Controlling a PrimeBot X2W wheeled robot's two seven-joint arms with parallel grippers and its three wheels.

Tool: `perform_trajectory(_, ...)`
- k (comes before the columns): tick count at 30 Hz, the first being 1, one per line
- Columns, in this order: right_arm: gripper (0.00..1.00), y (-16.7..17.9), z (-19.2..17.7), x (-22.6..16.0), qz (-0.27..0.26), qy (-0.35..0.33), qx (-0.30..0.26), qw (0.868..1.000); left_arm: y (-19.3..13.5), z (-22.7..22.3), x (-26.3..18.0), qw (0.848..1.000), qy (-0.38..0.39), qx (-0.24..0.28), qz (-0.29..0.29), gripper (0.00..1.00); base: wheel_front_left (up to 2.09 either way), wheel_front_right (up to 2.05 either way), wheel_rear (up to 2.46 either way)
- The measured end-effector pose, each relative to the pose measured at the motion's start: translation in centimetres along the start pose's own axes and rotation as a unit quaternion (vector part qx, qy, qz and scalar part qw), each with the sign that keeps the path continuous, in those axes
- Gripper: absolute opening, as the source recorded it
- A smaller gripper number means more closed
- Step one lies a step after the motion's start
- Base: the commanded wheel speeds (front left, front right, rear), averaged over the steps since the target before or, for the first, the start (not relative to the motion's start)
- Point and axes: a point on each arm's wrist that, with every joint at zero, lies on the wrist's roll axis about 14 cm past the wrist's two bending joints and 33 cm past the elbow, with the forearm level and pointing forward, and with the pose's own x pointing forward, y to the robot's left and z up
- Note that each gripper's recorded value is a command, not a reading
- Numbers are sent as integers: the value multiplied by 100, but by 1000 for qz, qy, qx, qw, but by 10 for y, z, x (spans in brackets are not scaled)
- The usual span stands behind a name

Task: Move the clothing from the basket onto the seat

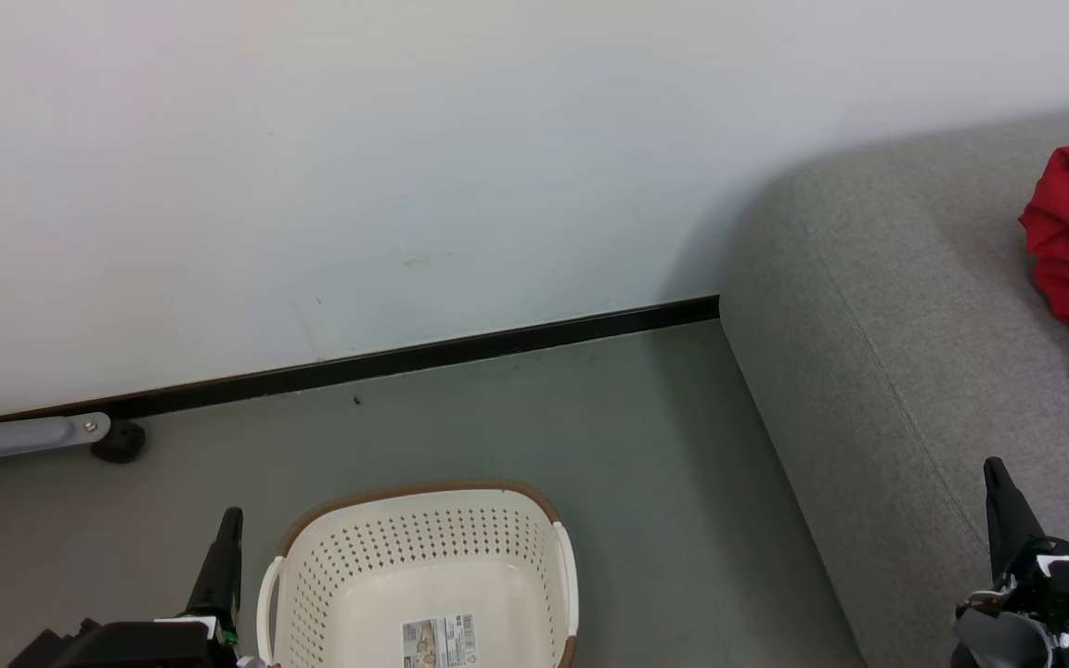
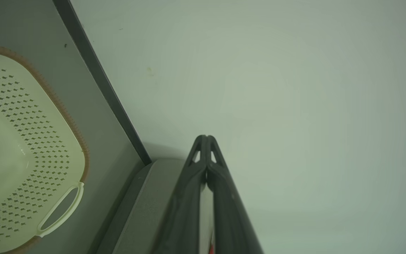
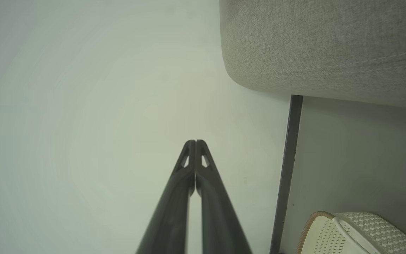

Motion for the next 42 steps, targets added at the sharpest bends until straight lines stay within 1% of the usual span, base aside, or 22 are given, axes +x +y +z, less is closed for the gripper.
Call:
perform_trajectory(3,0,2,3,0,5,-4,18,1000,-5,-1,2,1000,2,-14,-10,0,0,0,0)
perform_trajectory(5,0,2,3,0,5,-4,19,1000,-9,-1,4,1000,2,-15,-15,0,0,0,0)
perform_trajectory(42,0,3,3,0,6,-4,19,1000,-9,-1,4,1000,2,-21,-16,0,0,0,0)
